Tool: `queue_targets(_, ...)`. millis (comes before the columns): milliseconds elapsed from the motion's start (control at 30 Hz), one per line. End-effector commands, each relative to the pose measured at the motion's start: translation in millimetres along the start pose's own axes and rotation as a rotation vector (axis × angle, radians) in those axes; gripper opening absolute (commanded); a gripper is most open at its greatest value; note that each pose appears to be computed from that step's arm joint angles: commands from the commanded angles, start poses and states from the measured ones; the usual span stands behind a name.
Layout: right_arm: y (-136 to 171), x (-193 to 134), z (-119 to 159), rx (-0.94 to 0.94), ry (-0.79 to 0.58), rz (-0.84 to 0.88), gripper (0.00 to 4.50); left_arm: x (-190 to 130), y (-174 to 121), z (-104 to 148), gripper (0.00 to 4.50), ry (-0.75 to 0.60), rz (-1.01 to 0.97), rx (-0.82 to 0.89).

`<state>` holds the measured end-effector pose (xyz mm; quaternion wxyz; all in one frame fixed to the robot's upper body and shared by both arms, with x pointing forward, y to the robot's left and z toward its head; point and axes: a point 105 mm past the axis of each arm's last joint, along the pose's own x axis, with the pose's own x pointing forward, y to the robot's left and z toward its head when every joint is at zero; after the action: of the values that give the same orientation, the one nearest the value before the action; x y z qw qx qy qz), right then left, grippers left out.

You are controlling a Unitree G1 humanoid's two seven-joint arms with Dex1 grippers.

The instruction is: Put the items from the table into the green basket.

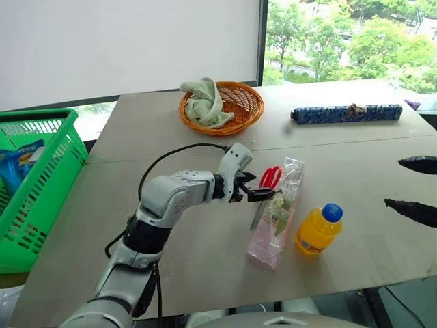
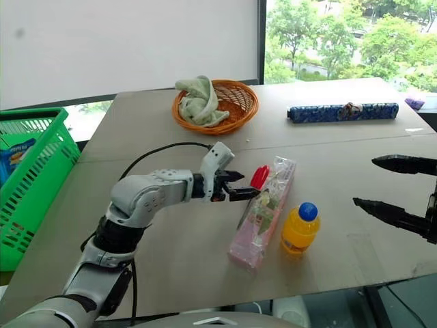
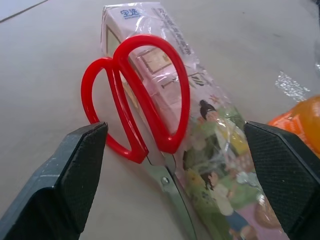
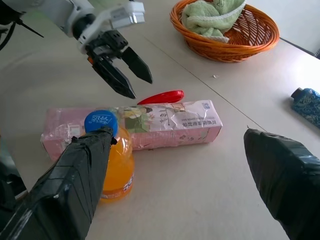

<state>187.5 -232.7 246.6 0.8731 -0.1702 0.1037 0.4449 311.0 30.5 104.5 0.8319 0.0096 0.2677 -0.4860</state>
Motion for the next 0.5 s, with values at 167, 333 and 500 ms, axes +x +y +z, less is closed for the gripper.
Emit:
queue_targets(167,3.3,0.1,10.3,-0.055,-0.005,-0.014,4.50,20.5,-2.9,2.6,1.15,-0.012,-0.040,0.044)
queue_targets(333,3.1,0.0,8.4,-0.061,0.000,-0.022,4.50,16.5,-1.6,8.8,0.02,-0.069,-0.047,0.042)
queue_targets(500,3.5,3.2,7.6,-0.065,-0.006,-0.012,4.50,-8.3,12.5,21.4,0.02,-0.191,0.011,0.001)
